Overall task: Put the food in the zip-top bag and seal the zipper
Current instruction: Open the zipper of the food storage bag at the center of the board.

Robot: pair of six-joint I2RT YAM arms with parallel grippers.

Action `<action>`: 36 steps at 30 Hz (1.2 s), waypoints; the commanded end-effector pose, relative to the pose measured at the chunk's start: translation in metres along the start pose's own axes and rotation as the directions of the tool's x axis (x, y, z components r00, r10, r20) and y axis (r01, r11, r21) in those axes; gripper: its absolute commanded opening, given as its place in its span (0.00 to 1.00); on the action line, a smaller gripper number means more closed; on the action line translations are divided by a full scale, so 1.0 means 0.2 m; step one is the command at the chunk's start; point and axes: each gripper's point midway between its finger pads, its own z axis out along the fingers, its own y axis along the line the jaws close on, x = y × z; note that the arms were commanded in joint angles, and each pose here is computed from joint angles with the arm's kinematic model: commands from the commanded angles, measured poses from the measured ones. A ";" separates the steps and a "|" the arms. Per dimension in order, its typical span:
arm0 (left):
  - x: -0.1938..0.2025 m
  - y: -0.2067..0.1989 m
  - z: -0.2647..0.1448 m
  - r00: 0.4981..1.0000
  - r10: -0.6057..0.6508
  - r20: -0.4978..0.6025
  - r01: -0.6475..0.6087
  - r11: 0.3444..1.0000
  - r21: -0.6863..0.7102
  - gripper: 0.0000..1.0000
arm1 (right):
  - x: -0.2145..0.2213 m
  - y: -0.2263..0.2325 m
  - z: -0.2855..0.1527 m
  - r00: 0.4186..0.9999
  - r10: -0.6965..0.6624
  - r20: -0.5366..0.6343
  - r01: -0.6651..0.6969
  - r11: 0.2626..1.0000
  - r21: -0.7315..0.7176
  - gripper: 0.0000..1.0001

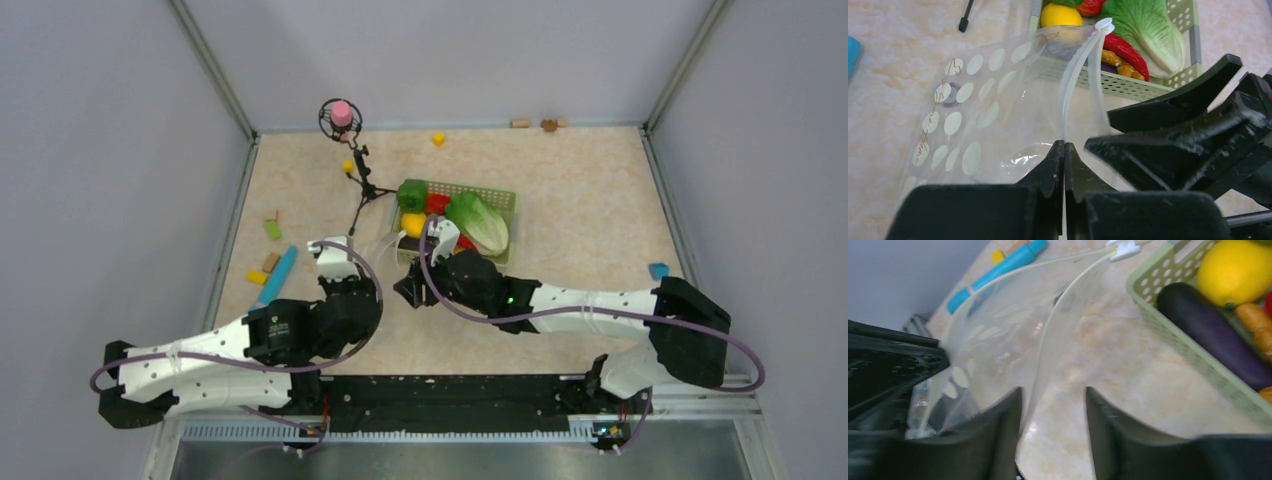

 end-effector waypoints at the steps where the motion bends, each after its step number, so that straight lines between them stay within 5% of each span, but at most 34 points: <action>1: -0.06 0.06 -0.01 0.999 -0.003 0.041 0.005 0.998 -0.058 0.00 | -0.11 -0.10 0.04 0.998 -0.017 0.059 0.006 0.982 0.191 0.33; 4: -0.07 0.14 -0.03 0.998 -0.012 0.055 0.018 0.993 -0.115 0.00 | -0.12 -0.18 0.02 0.997 -0.053 0.060 0.034 0.960 0.279 0.00; 16: -0.12 0.41 -0.12 0.996 -0.028 0.087 0.052 0.957 -0.285 0.00 | -0.19 -0.50 -0.23 0.990 -0.140 0.031 0.100 0.831 0.547 0.00; 21: -0.12 0.46 -0.15 0.995 -0.037 0.089 0.064 0.942 -0.328 0.02 | -0.18 -0.40 -0.22 0.990 -0.140 0.025 0.116 0.899 0.422 0.00; 24: -0.09 0.36 -0.11 0.998 -0.025 0.051 0.037 0.966 -0.254 0.38 | -0.20 -0.26 -0.18 0.990 -0.134 0.043 0.117 0.954 0.277 0.00; 27: -0.01 0.10 -0.04 0.998 0.055 -0.017 -0.056 0.997 -0.058 0.87 | -0.23 -0.10 -0.15 0.990 -0.130 0.057 0.122 0.984 0.127 0.00; 28: -0.01 0.01 -0.02 0.999 0.045 -0.023 -0.045 0.999 0.003 0.94 | -0.24 -0.06 -0.15 0.989 -0.134 0.056 0.128 0.987 0.095 0.00; 36: -0.11 -0.12 -0.02 0.998 0.068 -0.012 -0.068 0.998 -0.013 0.97 | -0.41 0.16 -0.11 0.971 -0.232 0.057 0.233 0.973 -0.002 0.00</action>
